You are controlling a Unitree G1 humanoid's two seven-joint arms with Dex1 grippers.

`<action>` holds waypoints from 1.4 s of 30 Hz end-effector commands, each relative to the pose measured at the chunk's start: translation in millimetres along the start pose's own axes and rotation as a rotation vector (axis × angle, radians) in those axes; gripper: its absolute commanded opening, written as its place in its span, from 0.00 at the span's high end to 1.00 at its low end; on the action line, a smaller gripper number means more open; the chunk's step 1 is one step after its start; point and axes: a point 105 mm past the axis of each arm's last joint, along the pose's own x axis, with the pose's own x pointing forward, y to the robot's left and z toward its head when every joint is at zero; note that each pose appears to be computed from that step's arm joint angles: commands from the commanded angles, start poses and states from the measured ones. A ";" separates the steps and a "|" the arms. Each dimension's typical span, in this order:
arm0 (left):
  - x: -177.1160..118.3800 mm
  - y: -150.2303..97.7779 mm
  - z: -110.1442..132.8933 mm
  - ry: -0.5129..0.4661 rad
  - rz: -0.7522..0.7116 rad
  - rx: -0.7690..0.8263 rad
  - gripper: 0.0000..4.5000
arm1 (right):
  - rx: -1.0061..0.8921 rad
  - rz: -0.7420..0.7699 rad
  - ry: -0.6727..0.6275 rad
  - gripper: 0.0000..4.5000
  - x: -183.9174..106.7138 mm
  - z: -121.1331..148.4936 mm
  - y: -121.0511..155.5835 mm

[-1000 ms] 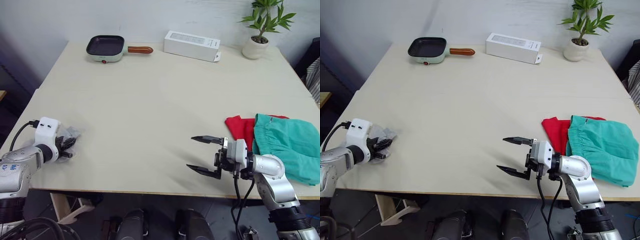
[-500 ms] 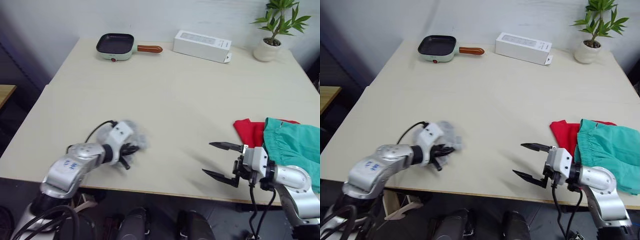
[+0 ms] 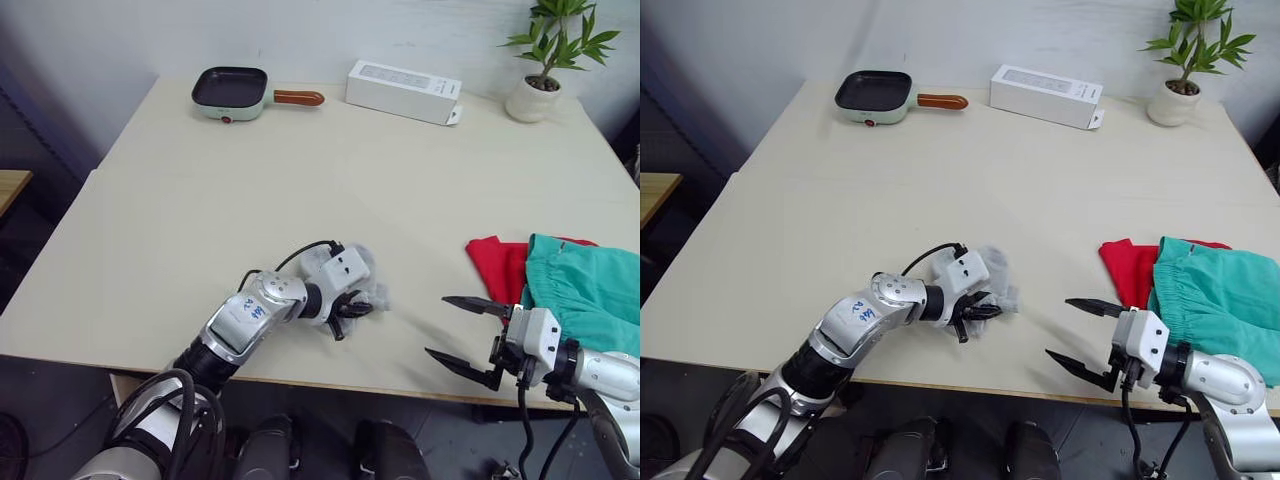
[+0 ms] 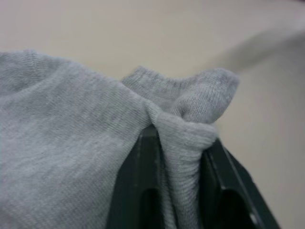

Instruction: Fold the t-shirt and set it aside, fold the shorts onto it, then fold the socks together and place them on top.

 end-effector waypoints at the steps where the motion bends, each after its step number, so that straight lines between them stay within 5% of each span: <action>1: -12.4 -12.4 23.4 -0.127 -0.115 0.008 0.50 | -0.024 -0.019 -0.028 0.00 3.7 9.3 -0.2; 5: -35.5 -19.0 36.3 -0.232 -0.217 0.120 0.23 | -0.005 0.018 -0.034 0.00 20.0 13.6 6.2; 8: -56.5 0.9 43.9 -0.315 -0.165 0.177 0.23 | 0.025 0.066 -0.020 0.00 37.6 14.4 13.0; 12: -77.2 59.3 9.4 -0.073 0.018 0.246 0.23 | 0.082 0.106 0.039 0.00 59.0 8.3 16.6; 19: -87.3 116.8 3.8 -0.075 0.140 0.181 0.23 | -0.041 0.098 0.101 0.00 92.3 -7.0 5.1; 23: -73.7 122.5 2.2 -0.098 0.118 0.124 0.22 | -0.086 0.083 0.098 0.21 99.1 -8.8 -5.0; 30: -52.6 119.8 -3.1 -0.125 0.080 0.056 0.22 | -0.109 0.081 0.091 0.75 100.9 -10.9 -4.7; 33: -51.7 120.3 -11.3 -0.091 0.091 0.056 0.41 | -0.120 0.077 0.087 0.99 100.7 -11.2 -4.7; 41: -65.6 97.3 -24.1 -0.120 0.076 0.005 0.99 | -0.237 0.129 0.092 1.00 99.2 -19.1 -22.5; 42: -68.0 94.0 -24.4 -0.127 0.089 -0.001 1.00 | -0.256 0.136 0.092 1.00 99.9 -19.7 -27.5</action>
